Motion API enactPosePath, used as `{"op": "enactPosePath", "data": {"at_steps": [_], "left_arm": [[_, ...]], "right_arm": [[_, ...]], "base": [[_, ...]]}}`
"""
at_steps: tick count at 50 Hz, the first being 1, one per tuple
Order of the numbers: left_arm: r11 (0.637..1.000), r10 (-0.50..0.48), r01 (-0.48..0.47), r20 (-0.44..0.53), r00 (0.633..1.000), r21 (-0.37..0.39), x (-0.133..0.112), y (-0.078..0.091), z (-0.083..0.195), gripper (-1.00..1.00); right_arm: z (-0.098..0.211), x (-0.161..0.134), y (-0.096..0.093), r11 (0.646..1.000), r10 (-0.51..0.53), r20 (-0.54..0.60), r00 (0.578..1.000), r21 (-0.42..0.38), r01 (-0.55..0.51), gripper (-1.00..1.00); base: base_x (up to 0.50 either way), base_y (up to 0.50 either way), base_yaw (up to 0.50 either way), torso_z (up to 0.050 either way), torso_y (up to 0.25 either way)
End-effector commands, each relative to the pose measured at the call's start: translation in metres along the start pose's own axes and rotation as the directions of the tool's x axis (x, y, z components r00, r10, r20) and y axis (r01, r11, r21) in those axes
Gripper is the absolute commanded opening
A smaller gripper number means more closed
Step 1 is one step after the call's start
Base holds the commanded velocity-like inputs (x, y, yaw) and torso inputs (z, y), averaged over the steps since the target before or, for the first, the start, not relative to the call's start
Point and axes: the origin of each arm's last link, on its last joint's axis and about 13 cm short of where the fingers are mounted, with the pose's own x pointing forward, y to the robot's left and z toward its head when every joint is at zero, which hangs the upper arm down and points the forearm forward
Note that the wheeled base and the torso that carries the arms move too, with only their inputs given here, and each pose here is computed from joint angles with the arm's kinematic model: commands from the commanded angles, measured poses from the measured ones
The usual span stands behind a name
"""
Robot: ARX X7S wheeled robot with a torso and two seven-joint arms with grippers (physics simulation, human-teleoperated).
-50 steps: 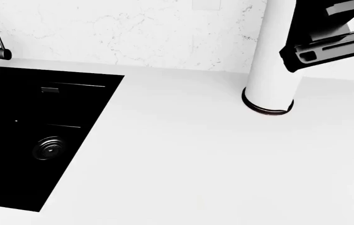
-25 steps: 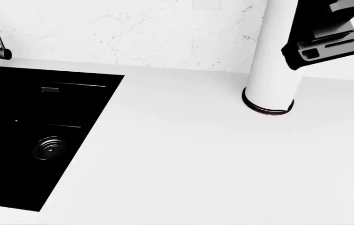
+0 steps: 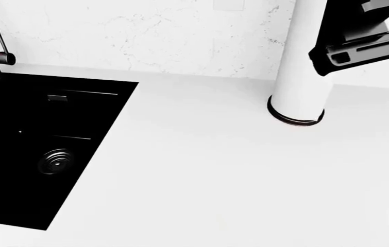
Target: Pick the mango, radish from the counter and place them in the cabinet. Then close the cabinet.
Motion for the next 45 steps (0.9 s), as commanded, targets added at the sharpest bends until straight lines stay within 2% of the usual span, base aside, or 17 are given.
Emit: {"op": "enactPosePath", "data": {"at_steps": [1,17,45], "left_arm": [[0.972,-0.224,0.226,-0.043,0.974,0.057,0.015,-0.036,-0.002,1.00],[0.915,-0.379,0.392,-0.133,0.916,0.097,0.032,-0.064,-0.002,1.00],[0.843,-0.477,0.520,-0.250,0.842,0.142,0.041,-0.081,-0.022,1.00]], "right_arm": [[-0.001,0.001,0.001,1.000,0.002,0.001,1.000,0.003,-0.002,1.00],[-0.001,0.002,0.001,1.000,0.003,0.003,1.000,0.008,-0.003,1.00],[-0.003,0.002,0.002,1.000,0.001,0.001,1.000,0.019,-0.001,1.00]], "base": [[0.00,0.00,0.00,0.010,0.000],[0.00,0.00,0.00,0.004,0.000],[0.00,0.00,0.00,0.005,0.000]]}}
